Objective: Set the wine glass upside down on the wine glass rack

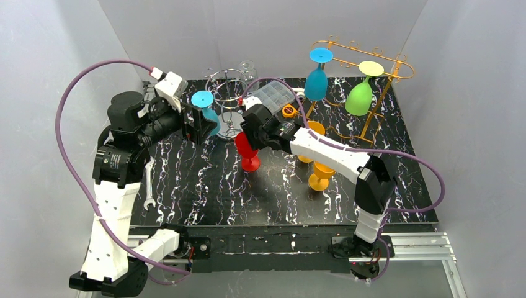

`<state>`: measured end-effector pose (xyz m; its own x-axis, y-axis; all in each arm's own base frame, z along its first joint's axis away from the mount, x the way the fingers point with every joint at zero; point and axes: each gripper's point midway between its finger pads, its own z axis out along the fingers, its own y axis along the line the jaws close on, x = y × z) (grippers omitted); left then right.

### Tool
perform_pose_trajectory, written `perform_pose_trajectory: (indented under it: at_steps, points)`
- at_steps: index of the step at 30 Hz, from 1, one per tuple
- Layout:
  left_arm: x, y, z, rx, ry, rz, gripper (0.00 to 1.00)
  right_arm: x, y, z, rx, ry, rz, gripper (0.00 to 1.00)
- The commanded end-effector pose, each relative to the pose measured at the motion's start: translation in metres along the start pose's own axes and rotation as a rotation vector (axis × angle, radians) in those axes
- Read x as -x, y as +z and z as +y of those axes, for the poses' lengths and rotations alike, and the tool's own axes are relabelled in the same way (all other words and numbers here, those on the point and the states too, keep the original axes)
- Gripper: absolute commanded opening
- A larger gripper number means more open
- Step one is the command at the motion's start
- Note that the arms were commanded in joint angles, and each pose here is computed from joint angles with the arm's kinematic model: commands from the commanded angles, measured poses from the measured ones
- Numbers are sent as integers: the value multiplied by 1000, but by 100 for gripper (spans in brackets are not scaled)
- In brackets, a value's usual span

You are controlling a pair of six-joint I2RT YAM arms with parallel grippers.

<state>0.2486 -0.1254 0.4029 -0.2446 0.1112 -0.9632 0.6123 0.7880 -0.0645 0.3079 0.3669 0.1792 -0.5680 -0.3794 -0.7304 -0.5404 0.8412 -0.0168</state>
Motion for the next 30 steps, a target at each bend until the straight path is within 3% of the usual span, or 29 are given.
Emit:
perform_pose_trajectory:
  at_steps: [1, 4, 8, 16, 23, 30]
  points:
    - [6, -10, -10, -33, 28, -25, 98, 7, 4, -4, -10, 25, -30, 43]
    - [-2, -11, -13, -53, 22, 3, 98, 12, 4, -3, 2, 42, -56, 21]
    - [-8, -10, -15, -68, 14, 26, 98, 35, -20, -5, 16, 65, -136, 1]
    - [7, -9, -25, -107, -39, -40, 98, 110, -141, -19, 133, 138, -520, 1]
    - [37, -6, -36, -148, -264, -95, 98, 152, -259, -28, 298, 188, -910, 1]
    - [55, 2, -51, -267, -374, -116, 98, 177, -310, -18, 423, 220, -1023, 1]
